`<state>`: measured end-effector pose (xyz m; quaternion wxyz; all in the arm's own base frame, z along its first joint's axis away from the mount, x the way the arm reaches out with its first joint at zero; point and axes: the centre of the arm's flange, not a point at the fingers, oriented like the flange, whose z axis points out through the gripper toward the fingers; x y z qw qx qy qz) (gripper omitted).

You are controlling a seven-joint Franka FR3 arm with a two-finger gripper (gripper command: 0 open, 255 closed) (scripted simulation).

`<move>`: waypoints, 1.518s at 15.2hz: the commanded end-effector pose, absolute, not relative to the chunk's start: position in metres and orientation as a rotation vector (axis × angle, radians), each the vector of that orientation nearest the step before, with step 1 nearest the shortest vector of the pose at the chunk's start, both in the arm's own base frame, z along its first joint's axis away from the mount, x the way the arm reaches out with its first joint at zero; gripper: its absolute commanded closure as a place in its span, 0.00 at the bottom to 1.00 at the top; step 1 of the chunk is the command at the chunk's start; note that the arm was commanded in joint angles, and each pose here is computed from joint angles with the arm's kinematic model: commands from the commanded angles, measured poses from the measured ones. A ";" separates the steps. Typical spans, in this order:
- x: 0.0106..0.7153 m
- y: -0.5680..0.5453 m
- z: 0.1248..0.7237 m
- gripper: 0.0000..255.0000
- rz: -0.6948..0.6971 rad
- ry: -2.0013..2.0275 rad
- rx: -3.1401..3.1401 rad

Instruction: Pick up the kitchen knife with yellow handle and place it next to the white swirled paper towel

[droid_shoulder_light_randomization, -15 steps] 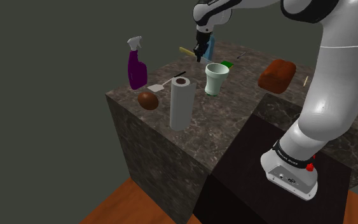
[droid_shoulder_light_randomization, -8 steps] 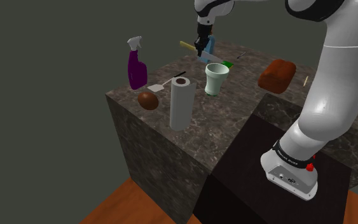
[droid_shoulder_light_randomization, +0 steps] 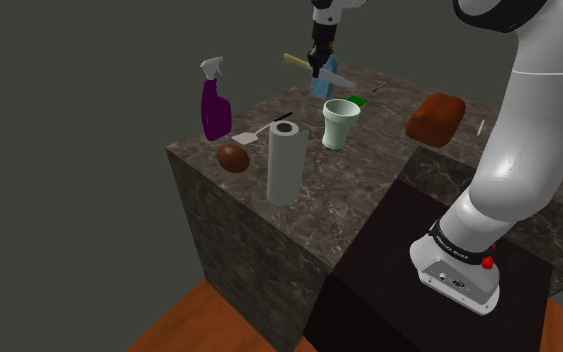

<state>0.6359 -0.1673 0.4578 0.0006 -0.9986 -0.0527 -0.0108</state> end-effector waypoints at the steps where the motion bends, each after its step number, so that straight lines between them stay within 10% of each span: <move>1: 0.637 -0.167 0.469 1.00 -0.033 -0.165 -3.136; 23: 0.637 -0.167 0.585 1.00 -0.033 -0.165 -3.136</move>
